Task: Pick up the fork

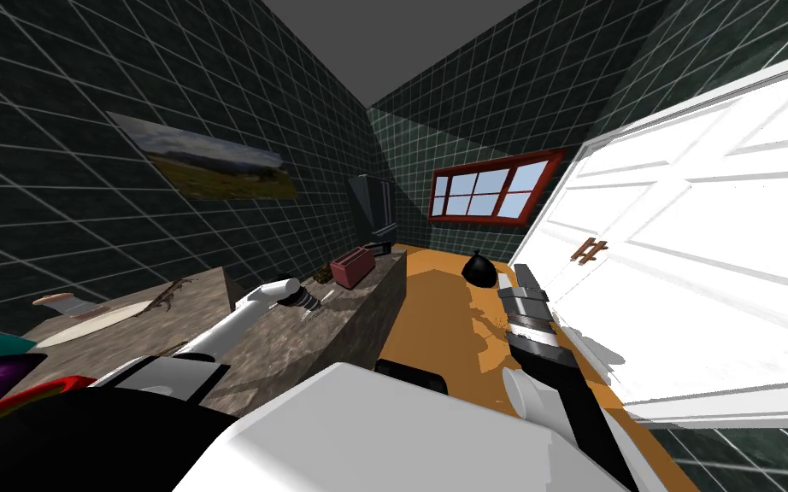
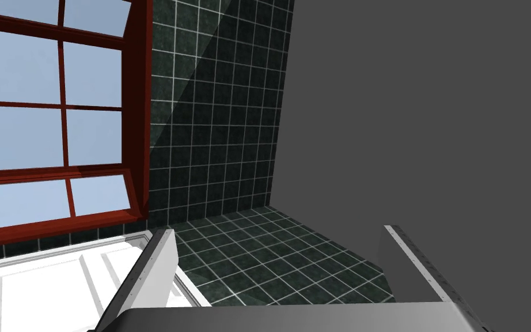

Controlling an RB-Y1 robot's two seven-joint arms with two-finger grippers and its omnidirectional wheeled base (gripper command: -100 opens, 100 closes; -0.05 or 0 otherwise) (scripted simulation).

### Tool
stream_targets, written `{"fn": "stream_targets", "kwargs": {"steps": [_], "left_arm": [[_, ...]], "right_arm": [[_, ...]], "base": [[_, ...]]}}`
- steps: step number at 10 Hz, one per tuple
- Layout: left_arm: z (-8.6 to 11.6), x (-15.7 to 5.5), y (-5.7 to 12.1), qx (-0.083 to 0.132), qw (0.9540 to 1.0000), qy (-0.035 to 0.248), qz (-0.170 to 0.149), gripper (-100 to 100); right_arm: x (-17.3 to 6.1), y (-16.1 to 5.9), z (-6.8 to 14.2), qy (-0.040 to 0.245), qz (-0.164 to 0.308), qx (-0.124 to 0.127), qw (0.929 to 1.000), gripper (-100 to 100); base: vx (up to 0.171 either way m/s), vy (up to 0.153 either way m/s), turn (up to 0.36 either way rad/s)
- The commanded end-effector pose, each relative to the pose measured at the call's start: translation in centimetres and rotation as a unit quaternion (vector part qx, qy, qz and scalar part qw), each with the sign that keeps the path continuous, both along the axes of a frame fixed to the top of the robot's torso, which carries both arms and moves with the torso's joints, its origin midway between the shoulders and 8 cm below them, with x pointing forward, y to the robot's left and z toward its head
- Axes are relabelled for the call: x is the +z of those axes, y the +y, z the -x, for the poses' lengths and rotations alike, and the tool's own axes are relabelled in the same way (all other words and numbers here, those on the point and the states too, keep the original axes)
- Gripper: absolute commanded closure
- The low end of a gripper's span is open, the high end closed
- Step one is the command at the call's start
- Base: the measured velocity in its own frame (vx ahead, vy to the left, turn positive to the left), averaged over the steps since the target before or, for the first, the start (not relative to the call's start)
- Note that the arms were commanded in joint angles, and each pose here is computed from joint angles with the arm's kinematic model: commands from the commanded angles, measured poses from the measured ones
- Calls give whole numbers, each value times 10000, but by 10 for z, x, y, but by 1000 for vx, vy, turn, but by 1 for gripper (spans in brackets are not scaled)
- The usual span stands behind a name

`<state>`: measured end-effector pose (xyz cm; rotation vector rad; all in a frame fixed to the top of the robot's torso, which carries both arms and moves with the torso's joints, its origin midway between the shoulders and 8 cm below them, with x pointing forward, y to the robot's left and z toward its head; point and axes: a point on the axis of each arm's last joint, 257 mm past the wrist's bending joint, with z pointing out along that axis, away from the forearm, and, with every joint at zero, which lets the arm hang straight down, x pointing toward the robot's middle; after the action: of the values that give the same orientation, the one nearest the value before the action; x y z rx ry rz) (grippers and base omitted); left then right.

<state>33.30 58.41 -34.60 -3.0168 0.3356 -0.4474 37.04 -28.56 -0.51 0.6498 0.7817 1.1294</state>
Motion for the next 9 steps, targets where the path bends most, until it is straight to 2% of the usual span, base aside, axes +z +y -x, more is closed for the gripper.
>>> {"fn": "stream_targets", "kwargs": {"steps": [1, 7, 8, 9], "left_arm": [[-1, 4, -10, -132, 9999, 6, 2, 100], [-7, 18, -48, -696, 9976, 14, 8, 100], [-8, 18, -43, -634, 9980, 7, 4, 100], [-7, 18, -43, -641, 9979, 14, 6, 0]], "right_arm": [[0, 0, 0, 0, 0, 0, 10000, 0], [0, 0, 0, -1, 0, 1, 10000, 0], [0, 0, 0, -1, 0, 1, 10000, 0], [0, 0, 0, -2, 0, 2, 10000, 0]], "base": [[109, -5, 222], [81, -4, 177], [34, -6, 39], [5, -1, -6]]}}
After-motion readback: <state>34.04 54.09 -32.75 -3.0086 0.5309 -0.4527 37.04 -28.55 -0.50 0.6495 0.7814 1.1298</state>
